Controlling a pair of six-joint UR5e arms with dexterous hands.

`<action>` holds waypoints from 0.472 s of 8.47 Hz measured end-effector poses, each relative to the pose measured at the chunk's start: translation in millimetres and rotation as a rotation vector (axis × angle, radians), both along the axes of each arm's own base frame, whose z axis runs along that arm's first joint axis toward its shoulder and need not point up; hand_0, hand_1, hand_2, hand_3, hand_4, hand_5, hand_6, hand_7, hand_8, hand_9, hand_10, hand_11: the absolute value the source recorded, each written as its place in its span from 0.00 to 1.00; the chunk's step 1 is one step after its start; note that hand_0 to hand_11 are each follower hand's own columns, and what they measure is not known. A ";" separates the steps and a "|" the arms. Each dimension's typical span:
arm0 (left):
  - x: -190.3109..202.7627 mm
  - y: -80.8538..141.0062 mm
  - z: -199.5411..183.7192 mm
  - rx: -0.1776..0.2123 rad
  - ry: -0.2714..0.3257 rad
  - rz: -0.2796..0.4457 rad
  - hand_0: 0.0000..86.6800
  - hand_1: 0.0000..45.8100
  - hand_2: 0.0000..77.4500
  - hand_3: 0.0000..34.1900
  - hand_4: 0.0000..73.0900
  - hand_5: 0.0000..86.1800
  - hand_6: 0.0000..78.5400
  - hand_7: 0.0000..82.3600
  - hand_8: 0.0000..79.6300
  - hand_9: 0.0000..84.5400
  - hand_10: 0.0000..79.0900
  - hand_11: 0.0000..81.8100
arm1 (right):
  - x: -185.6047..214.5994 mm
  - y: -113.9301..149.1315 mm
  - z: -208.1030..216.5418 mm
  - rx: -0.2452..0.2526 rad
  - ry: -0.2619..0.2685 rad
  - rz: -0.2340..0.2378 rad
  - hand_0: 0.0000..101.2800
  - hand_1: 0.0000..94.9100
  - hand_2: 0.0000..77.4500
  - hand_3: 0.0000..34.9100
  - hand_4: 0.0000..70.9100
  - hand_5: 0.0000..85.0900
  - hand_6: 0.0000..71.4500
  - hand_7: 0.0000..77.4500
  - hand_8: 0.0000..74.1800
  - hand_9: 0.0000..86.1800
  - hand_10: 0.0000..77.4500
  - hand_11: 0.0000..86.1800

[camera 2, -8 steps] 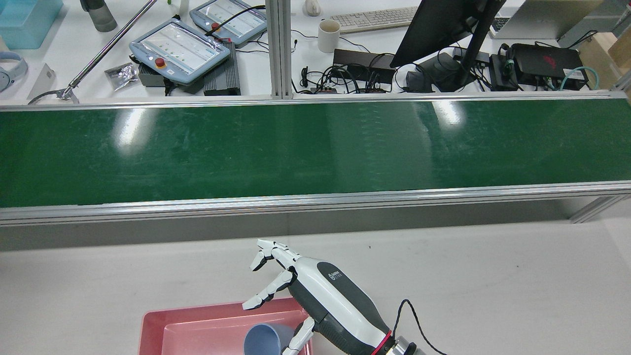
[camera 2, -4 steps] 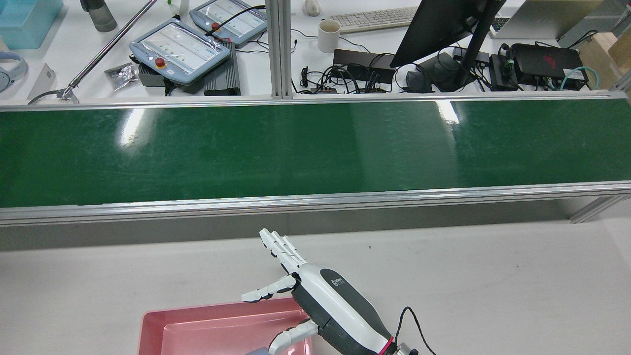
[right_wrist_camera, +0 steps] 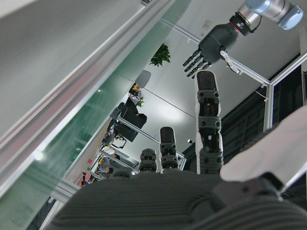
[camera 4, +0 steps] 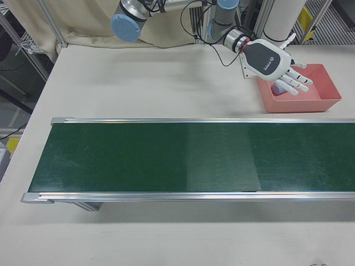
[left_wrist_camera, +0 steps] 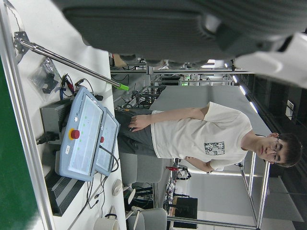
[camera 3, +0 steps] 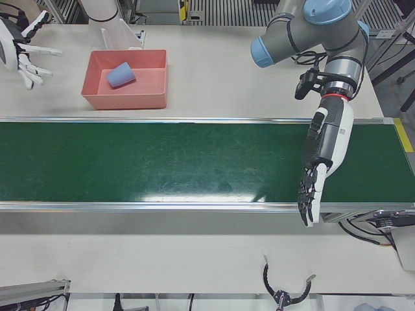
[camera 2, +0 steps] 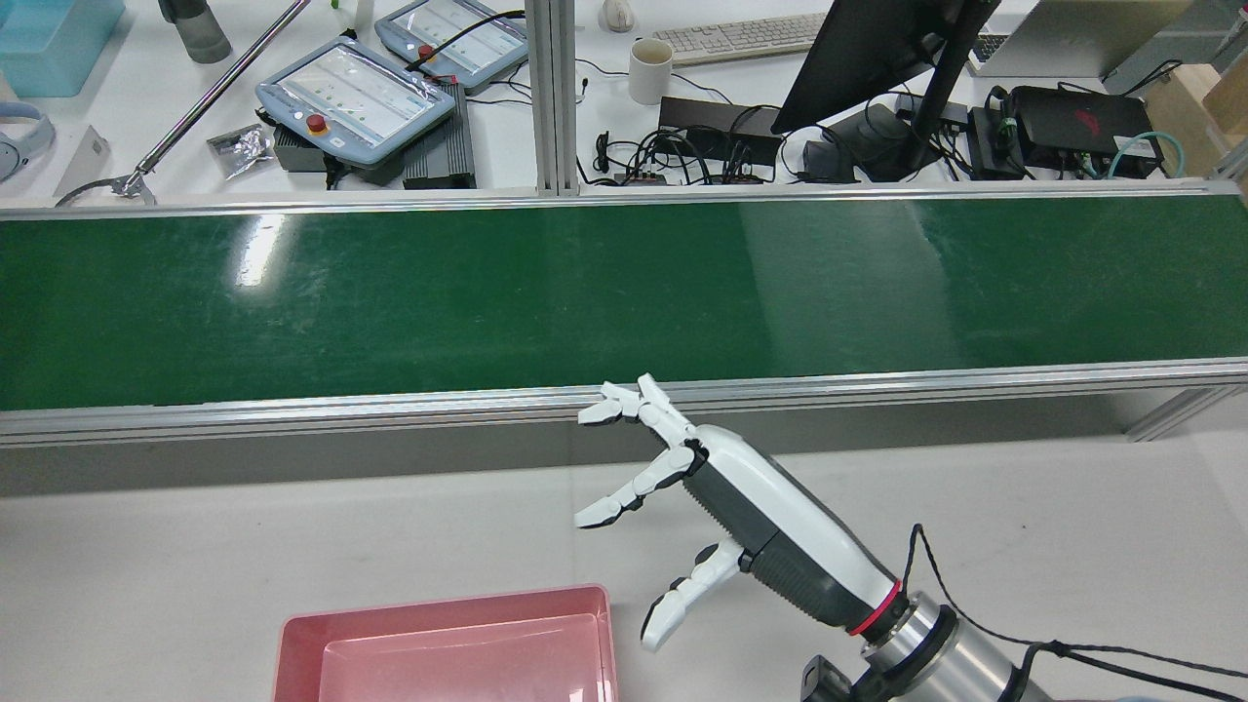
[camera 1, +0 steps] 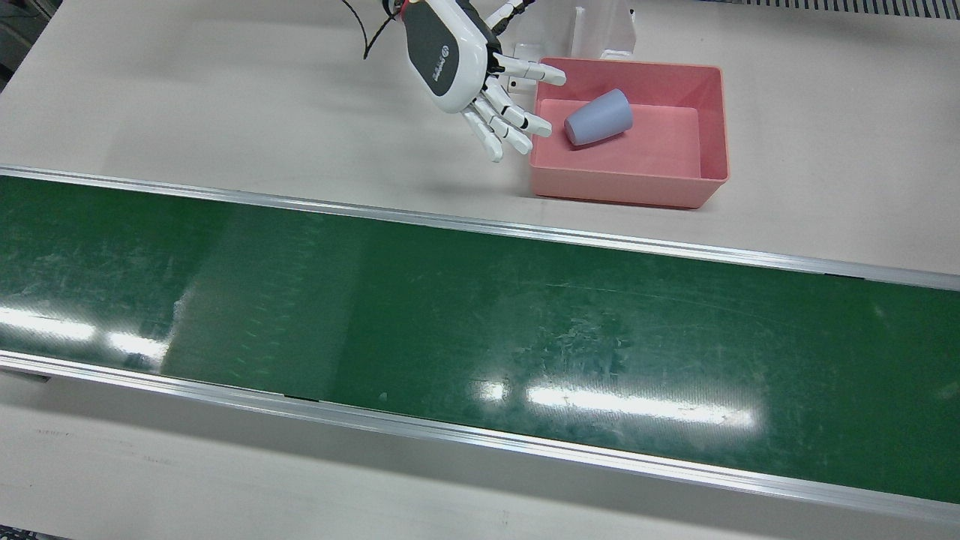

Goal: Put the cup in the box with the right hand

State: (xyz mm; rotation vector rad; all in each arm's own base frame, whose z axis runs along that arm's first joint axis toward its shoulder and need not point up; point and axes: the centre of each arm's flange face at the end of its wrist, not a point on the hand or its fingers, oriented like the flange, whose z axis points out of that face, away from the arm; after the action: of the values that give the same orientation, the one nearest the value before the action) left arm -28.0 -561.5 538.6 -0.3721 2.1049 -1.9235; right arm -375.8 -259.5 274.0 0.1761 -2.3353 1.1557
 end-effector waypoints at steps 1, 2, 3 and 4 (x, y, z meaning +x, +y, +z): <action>0.0 0.0 0.0 0.000 0.000 0.000 0.00 0.01 0.01 0.00 0.00 0.00 0.00 0.00 0.00 0.00 0.00 0.00 | 31.0 -22.7 0.6 0.017 -0.024 -0.013 0.34 0.01 0.01 0.00 0.72 0.01 0.08 0.37 0.06 0.11 0.01 0.01; 0.0 0.0 0.0 0.000 0.000 0.000 0.00 0.01 0.01 0.00 0.00 0.00 0.00 0.00 0.00 0.00 0.00 0.00 | 62.3 -49.5 4.6 0.004 -0.050 -0.023 0.38 0.01 0.01 0.00 0.65 0.01 0.08 0.30 0.05 0.11 0.01 0.01; 0.0 0.0 0.0 0.000 0.000 0.000 0.00 0.01 0.01 0.00 0.00 0.00 0.00 0.00 0.00 0.00 0.00 0.00 | 99.1 -78.4 16.7 -0.033 -0.070 -0.013 0.38 0.01 0.01 0.00 0.65 0.01 0.08 0.30 0.05 0.11 0.01 0.01; 0.0 0.0 0.1 0.000 0.000 0.000 0.00 0.01 0.01 0.00 0.00 0.00 0.00 0.00 0.00 0.00 0.00 0.00 | 134.5 -109.4 39.7 -0.093 -0.089 0.010 0.41 0.01 0.01 0.00 0.71 0.01 0.08 0.33 0.04 0.09 0.08 0.01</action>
State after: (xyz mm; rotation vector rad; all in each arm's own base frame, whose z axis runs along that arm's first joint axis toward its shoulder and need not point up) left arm -28.0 -561.5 538.7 -0.3721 2.1045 -1.9240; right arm -241.3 -368.9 313.6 0.1044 -2.3535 1.2985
